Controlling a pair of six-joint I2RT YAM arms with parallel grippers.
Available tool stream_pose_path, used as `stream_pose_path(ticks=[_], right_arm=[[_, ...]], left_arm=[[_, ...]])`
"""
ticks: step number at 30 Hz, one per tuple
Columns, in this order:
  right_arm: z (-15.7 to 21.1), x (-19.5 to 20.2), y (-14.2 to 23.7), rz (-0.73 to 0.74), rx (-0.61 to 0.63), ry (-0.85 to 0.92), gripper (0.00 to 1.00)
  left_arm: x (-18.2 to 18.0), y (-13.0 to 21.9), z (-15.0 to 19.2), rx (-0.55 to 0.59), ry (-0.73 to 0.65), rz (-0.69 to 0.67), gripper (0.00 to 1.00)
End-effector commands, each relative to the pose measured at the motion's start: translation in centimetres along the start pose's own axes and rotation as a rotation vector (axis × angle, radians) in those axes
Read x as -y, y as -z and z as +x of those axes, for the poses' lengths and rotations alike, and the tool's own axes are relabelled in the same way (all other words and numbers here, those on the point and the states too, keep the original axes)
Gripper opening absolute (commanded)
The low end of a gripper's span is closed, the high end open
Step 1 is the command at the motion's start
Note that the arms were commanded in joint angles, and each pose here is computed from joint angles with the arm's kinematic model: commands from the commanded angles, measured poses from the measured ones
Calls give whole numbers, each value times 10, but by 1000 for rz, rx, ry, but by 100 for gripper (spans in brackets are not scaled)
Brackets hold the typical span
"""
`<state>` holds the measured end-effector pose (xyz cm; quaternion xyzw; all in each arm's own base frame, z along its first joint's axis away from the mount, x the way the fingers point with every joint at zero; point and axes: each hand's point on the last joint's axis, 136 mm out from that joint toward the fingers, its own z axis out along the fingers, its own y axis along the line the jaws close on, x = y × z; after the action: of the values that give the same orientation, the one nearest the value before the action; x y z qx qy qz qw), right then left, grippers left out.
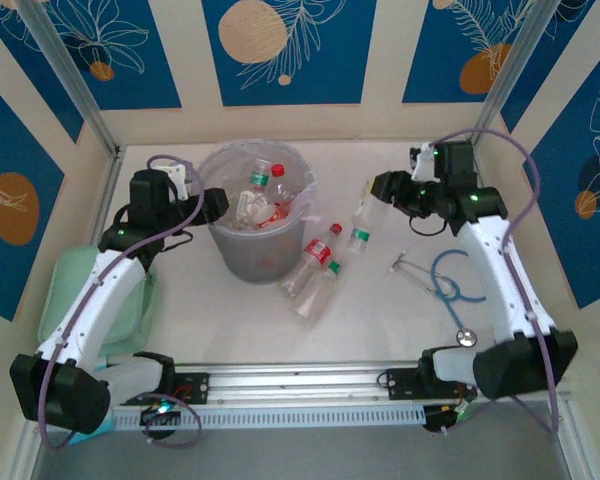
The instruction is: Put the plastic bottles in the bin
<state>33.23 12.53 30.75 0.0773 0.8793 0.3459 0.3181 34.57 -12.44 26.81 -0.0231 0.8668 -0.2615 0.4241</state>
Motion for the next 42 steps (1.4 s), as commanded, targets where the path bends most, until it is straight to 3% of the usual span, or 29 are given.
stream_pose_path(ticks=[1,7,14,23,31,33,39,42], right_arm=[[-17,-69,34,-236,96,36,28],[-32,-141,42,-377,259,196,23],[-39,-191,0,-472,310,249,19],[-33,-220,-74,-487,233,250,18],[-6,-209,-154,-397,86,202,20],[0,-204,-168,-376,56,189,24],[26,-203,-174,-369,-91,142,69],[25,-200,-160,-327,-82,170,81]], left_arm=[[12,-9,10,-31,17,71,77],[18,-17,21,-41,40,120,77],[31,-18,27,-57,31,180,77],[33,-7,23,-25,15,178,78],[38,-3,19,-13,11,194,81],[37,-2,19,-8,5,188,81],[36,-2,17,-19,-13,170,83],[37,-3,17,-21,-16,173,83]])
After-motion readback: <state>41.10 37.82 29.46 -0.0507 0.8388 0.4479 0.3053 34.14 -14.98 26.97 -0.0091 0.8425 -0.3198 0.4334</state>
